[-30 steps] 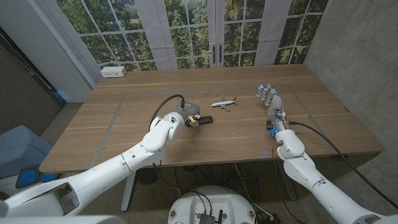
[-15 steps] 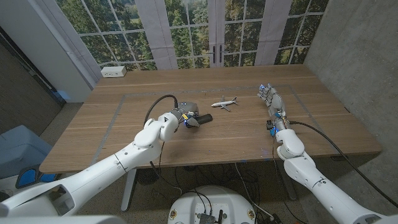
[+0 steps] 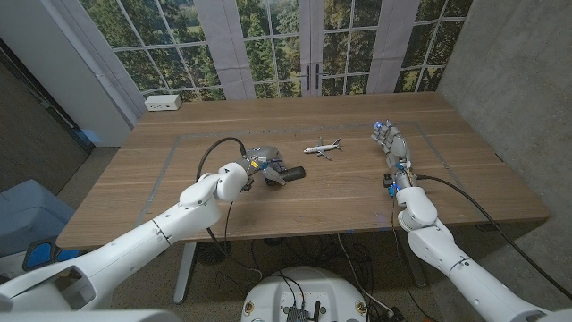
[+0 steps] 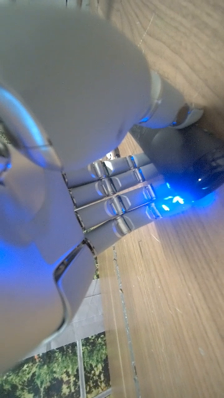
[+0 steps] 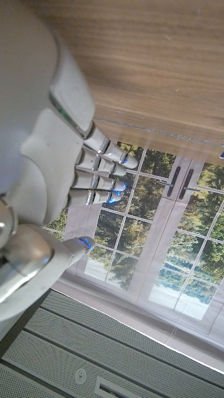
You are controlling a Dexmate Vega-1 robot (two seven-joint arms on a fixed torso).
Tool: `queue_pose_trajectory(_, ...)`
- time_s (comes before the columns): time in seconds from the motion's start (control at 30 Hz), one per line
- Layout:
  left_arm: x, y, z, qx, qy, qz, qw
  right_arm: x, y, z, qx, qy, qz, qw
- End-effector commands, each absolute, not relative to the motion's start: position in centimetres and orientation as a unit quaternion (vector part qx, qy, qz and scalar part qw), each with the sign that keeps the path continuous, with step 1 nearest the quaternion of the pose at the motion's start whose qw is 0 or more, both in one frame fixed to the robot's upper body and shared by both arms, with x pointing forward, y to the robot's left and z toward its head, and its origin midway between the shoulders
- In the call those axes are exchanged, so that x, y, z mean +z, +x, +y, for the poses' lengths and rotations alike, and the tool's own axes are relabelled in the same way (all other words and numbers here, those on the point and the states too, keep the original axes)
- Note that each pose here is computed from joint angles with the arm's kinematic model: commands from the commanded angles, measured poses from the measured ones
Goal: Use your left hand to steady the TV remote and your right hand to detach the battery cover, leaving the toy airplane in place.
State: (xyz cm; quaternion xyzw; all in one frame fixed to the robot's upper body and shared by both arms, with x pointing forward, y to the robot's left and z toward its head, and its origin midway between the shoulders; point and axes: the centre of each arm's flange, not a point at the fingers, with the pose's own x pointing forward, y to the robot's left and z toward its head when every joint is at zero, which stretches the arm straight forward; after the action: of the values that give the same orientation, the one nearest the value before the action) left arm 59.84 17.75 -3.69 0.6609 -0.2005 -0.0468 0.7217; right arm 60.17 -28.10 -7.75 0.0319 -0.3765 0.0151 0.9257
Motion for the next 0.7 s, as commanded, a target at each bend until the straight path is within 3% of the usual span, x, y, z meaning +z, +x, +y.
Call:
queue_pose_trajectory(0.03, -0.4, 59.0, 17.3, -0.097, 0.578, -0.254, 0.769, -8.1, 59.5, -28.2, 0.009, 0.035, -0.381, 0.924)
queue_pose_trajectory(0.7, 2.6, 59.0, 18.3, -0.14, 0.508, -0.253, 0.812, -8.4, 58.9, -28.2, -0.004, 0.02, -0.38, 0.925)
